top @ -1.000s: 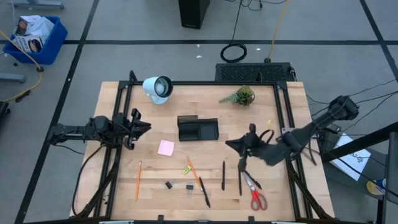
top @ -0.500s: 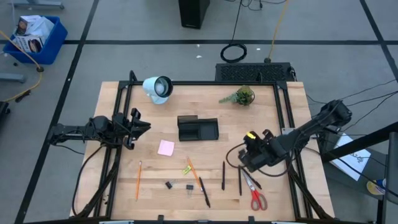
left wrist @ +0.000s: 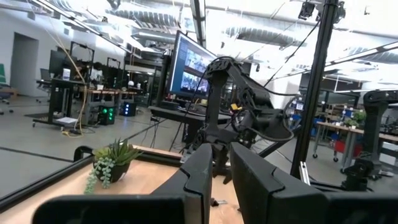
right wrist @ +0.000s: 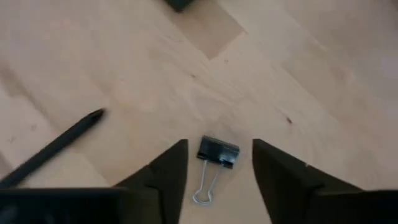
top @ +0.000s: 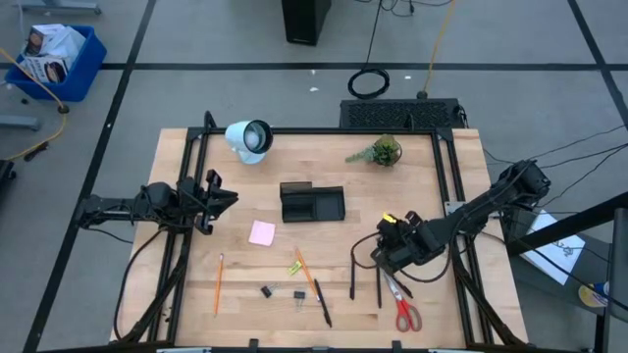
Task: Pick and place office supplies into organizer
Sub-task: Put the black binder clip into the black desk organizer
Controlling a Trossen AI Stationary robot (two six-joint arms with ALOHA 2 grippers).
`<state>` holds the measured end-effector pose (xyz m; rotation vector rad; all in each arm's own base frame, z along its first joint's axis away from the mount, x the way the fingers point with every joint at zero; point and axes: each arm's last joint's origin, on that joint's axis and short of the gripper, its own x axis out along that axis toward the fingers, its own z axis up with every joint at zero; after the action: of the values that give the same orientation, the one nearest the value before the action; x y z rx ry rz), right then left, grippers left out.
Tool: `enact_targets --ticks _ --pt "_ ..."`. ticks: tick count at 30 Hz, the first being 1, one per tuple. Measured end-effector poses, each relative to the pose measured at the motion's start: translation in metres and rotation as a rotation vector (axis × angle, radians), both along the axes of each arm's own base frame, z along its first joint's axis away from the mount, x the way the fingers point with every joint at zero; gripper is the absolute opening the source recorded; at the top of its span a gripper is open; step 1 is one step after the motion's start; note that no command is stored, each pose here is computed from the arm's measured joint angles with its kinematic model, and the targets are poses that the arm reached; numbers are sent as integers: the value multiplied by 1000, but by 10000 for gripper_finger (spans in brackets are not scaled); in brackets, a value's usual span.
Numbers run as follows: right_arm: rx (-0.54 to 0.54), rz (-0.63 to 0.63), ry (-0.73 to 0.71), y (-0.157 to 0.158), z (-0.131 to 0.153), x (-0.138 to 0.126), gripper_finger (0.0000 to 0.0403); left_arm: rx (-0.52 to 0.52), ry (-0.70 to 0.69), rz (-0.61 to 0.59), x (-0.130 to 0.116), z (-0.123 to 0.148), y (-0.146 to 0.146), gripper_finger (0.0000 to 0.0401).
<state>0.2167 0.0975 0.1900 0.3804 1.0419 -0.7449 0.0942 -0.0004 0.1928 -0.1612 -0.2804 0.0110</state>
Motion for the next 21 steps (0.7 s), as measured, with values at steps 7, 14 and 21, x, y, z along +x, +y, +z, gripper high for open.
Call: enact_targets --ticks 7,14,21 --pt "123 -62 -81 -2 2 11 225 15 1 5 0 0 0 63" --pt "116 -50 -70 -5 -3 9 233 14 4 4 0 0 0 63" --pt "127 -106 -74 -10 -28 -2 227 15 22 4 1 -2 0 63"
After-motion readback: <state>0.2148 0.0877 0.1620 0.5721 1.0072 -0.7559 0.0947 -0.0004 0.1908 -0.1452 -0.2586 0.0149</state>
